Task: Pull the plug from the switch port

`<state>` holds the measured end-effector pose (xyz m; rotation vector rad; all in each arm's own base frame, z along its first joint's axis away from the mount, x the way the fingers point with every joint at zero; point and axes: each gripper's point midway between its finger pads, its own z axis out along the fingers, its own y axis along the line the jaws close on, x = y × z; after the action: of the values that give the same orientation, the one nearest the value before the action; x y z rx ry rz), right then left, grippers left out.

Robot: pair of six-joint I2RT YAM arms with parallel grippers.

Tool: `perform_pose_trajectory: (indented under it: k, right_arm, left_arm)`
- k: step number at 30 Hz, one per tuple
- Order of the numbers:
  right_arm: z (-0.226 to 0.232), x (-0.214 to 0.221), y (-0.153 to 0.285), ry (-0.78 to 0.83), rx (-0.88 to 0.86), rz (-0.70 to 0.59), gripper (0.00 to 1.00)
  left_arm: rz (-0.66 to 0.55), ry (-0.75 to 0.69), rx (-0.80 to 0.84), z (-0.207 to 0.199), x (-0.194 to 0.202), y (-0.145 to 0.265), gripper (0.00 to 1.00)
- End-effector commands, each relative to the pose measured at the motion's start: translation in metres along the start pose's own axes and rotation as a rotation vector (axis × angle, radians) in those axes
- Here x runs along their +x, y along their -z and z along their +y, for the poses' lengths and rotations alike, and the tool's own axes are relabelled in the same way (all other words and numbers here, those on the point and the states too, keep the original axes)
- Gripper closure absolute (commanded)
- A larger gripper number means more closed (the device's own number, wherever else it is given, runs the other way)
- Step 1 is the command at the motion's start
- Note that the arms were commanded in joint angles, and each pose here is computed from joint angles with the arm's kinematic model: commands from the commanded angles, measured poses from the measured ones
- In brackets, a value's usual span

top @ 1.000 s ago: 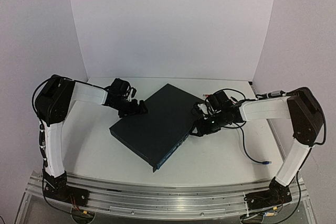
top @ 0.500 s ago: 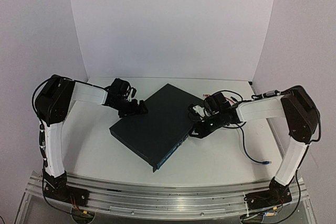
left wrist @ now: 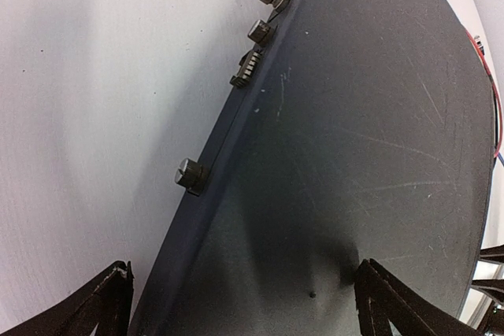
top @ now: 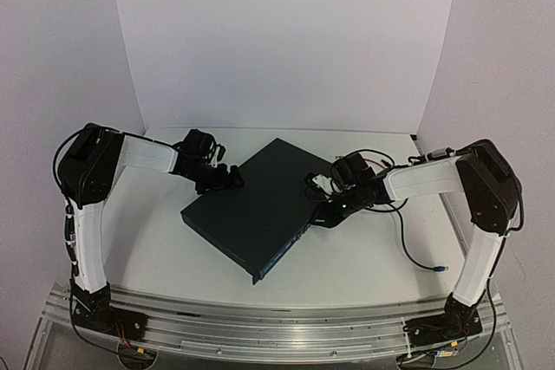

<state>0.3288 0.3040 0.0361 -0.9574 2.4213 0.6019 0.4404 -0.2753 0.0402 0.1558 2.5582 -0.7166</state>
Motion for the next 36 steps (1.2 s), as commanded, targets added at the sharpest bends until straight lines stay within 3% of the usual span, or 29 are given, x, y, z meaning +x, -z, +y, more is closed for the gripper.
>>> perform_pose_trajectory:
  k: [1,11,36]
  right_arm:
    - [0.002,-0.019,-0.005,0.043,0.011,-0.037,0.75]
    - [-0.005,-0.018,-0.011,0.057,0.05,-0.035,0.81]
    - [-0.008,-0.021,-0.026,0.169,0.142,-0.073,0.85]
  left_arm:
    - [0.011,0.003,-0.02,-0.001,-0.003,-0.004,0.03]
    - [0.02,0.002,-0.013,-0.002,-0.003,-0.007,0.04]
    - [0.03,0.003,-0.015,-0.002,-0.003,-0.011,0.04]
